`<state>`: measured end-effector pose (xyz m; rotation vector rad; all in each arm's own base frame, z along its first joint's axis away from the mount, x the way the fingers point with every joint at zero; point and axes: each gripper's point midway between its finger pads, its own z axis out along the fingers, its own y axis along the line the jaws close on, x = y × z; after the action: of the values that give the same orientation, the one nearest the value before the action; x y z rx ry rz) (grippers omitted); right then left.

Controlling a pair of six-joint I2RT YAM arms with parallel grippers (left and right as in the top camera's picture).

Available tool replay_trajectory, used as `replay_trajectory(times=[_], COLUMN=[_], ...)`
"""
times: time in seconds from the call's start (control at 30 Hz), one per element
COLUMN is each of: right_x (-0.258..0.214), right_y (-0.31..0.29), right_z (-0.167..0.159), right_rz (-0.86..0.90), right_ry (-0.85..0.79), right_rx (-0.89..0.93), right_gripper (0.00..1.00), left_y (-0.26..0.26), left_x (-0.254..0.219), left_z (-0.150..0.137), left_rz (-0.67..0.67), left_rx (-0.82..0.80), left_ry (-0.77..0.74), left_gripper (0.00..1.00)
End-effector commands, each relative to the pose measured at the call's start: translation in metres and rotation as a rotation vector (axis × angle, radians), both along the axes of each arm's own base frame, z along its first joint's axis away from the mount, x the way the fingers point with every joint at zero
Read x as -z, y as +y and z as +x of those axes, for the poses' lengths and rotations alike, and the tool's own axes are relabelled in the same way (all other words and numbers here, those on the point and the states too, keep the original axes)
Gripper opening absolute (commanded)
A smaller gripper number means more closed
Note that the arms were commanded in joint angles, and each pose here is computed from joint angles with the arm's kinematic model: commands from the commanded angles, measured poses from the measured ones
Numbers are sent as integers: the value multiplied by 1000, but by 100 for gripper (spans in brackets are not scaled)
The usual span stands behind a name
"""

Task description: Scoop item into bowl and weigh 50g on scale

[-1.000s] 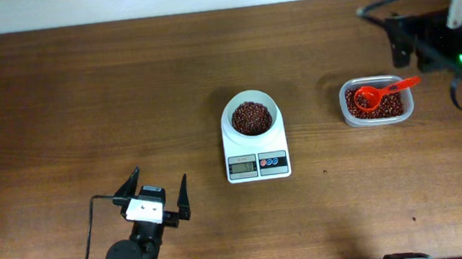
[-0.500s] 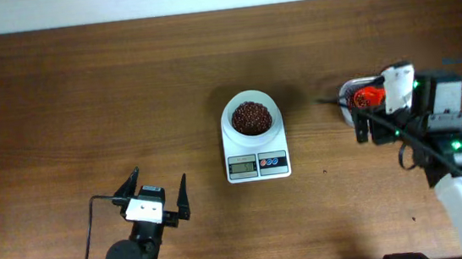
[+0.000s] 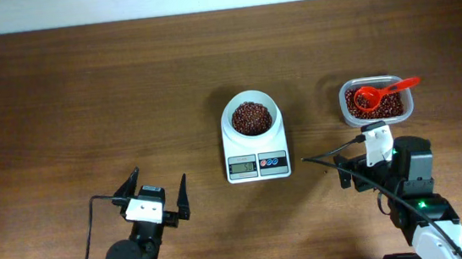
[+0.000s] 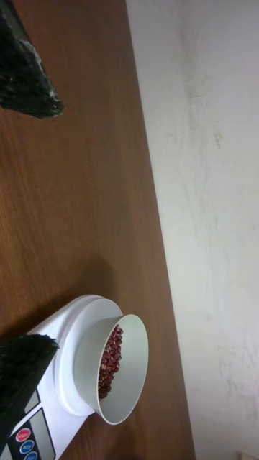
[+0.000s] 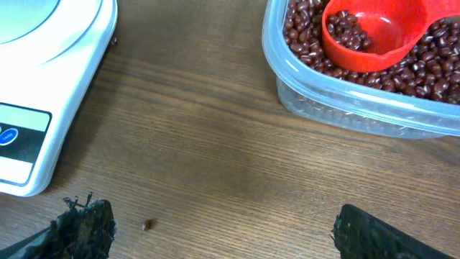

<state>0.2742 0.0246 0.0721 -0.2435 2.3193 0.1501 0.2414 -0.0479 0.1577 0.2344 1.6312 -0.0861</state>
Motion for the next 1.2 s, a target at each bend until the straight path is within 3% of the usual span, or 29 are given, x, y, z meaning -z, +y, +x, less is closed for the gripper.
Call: replay_trajectory(times=[0.0,0.3,0.37,0.43,0.57,1.17], right_x=[-2,-18,-40,-91,-87,-86], right_y=[3,2,2,3,-15,-14], right_z=[-1,-24,-26,-31,-29,-28], right_rz=[20,-5,-10,-5,-11,-8], right_ry=[-26,-407,-503,-725,-702,-699], right_rx=[-6,-1,-1,0,119,112], right_gripper=[99,99,99,99,99,99], left_y=[3,3,3,3,3,3], left_x=[2,2,2,2,2,2], left_z=[0,0,0,0,0,0], left_rz=[17,17,17,17,17,17], left_rx=[-12,-12,-12,-12,-12,-12], left_ry=[1,1,1,1,1,1], left_gripper=[99,99,99,99,99,99])
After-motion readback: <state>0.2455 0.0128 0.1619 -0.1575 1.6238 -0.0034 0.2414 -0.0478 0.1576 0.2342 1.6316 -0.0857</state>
